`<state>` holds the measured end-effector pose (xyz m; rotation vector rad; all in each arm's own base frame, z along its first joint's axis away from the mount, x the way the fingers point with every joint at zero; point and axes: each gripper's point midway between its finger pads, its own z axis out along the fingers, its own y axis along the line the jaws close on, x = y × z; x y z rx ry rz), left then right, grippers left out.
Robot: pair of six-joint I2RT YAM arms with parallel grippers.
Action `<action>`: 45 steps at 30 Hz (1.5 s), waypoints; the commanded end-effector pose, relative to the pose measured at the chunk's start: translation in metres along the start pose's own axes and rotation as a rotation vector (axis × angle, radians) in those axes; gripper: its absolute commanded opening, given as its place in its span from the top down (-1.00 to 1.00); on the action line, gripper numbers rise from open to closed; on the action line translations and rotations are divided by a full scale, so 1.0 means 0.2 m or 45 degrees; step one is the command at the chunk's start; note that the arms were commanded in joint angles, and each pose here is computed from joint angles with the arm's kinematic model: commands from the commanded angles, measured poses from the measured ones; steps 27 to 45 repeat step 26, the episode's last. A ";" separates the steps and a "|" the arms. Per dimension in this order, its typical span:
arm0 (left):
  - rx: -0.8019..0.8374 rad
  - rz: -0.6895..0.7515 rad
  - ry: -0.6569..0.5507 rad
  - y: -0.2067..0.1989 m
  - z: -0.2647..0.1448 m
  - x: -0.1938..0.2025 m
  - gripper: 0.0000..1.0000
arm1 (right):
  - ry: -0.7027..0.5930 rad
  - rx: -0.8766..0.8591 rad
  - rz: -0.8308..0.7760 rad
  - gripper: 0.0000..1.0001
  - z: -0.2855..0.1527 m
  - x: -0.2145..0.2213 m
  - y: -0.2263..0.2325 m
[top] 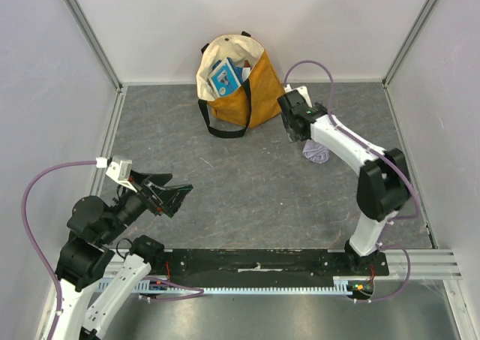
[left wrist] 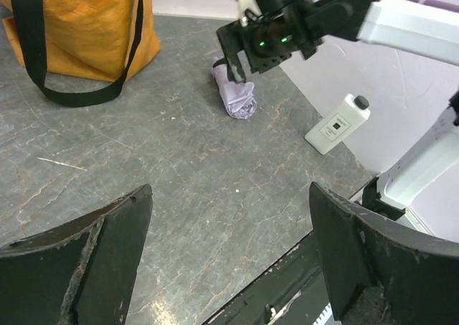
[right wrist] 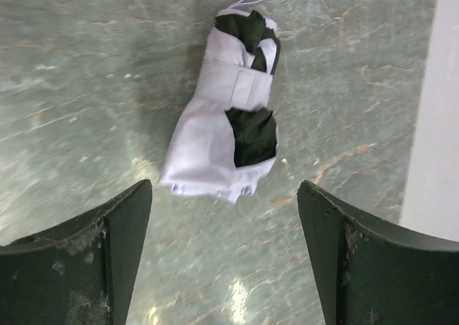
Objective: Put away the umbrella
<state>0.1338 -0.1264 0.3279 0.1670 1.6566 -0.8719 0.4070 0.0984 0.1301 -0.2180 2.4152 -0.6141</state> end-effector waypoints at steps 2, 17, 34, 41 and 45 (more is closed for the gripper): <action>0.070 -0.026 -0.014 -0.08 0.00 -0.06 -0.89 | -0.217 -0.347 0.276 -0.78 -0.38 -0.12 -0.03; 0.157 -0.041 -0.148 -0.16 0.07 -0.22 -0.99 | -0.991 -0.679 0.613 -0.96 -1.38 -0.03 -0.65; 0.232 0.025 -0.357 -0.24 -0.03 -0.38 -0.99 | -1.446 -0.907 0.731 -0.96 -1.76 0.09 -0.79; 0.232 0.025 -0.357 -0.24 -0.03 -0.38 -0.99 | -1.446 -0.907 0.731 -0.96 -1.76 0.09 -0.79; 0.232 0.025 -0.357 -0.24 -0.03 -0.38 -0.99 | -1.446 -0.907 0.731 -0.96 -1.76 0.09 -0.79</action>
